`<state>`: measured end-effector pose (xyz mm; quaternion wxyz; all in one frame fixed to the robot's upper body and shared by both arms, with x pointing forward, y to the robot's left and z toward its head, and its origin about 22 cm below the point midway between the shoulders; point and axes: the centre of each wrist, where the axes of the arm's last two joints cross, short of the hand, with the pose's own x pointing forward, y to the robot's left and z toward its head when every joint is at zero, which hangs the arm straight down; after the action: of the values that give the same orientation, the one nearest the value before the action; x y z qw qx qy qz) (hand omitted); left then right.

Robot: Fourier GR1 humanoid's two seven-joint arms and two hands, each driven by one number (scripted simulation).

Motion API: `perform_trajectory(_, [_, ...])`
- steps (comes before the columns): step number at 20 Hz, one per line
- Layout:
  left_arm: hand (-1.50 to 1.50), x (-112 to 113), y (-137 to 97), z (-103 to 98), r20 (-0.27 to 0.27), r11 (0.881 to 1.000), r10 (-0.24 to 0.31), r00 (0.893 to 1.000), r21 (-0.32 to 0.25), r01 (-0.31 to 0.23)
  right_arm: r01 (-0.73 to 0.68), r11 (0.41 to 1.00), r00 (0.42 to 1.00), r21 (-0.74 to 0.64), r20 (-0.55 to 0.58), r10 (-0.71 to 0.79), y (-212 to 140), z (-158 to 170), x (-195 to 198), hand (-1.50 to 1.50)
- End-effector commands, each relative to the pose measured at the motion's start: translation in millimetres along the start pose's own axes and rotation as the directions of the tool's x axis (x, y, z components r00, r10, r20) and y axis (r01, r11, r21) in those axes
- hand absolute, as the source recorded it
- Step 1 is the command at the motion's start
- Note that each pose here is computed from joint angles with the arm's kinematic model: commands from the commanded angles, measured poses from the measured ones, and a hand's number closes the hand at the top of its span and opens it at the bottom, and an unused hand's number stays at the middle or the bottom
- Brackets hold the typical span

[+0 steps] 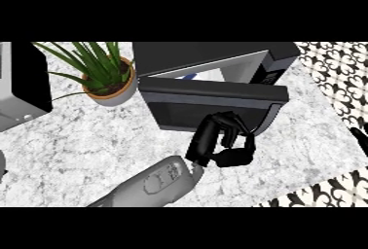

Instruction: Pick up the milk, place it into the microwave and close the microwave

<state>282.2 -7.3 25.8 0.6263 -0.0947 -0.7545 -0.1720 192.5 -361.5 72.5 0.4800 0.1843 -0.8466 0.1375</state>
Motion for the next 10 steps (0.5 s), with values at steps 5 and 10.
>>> perform_trajectory(5, [1.50, 21, 19, -33, 0.065, 0.983, 0.103, 0.993, 0.144, -0.112, 0.050, 0.998, 0.999, 0.042, -0.002, -0.050, 0, -4, 6, -1.50])
perform_trajectory(10, [1.50, 25, 27, -49, 0.090, 0.978, 0.110, 0.990, 0.167, -0.123, 0.036, 0.997, 0.999, 0.068, 0.033, -0.038, -4, -17, 18, -1.50])
